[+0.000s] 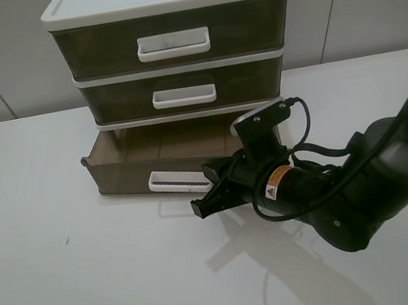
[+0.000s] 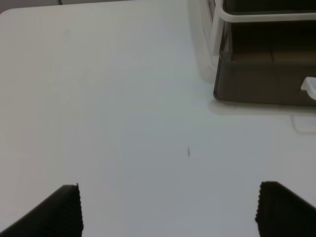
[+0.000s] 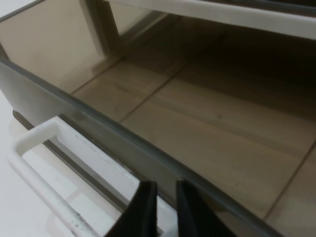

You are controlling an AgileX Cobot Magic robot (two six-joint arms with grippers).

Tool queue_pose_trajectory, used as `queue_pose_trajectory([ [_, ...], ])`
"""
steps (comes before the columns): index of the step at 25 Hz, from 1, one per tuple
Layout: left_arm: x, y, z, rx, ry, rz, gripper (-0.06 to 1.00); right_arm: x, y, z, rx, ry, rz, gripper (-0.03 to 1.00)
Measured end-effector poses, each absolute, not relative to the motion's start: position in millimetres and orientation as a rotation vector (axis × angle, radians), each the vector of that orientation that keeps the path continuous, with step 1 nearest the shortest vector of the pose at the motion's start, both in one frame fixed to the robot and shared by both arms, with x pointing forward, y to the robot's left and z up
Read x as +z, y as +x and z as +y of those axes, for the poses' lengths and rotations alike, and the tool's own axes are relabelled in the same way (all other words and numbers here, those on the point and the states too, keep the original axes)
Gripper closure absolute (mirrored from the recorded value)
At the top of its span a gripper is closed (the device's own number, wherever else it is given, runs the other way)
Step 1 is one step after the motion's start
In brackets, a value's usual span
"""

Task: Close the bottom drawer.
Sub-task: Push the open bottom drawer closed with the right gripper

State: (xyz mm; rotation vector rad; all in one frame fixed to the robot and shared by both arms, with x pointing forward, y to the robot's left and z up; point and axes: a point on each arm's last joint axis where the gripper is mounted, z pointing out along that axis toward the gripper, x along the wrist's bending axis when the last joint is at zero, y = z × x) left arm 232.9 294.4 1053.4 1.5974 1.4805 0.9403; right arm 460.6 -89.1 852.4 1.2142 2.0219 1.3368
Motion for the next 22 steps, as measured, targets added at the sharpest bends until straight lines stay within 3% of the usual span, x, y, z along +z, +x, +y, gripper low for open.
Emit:
queue_pose_trajectory([
  [12,1053.4,232.9,294.4,0.940,1.597,1.480,0.23,849.2,484.2,-122.7,1.194,1.406,1.846,0.95],
  [22,1053.4,232.9,294.4,0.940,1.597,1.480,0.23,857.1,479.5,-114.0,1.248,1.356,1.880,0.95],
])
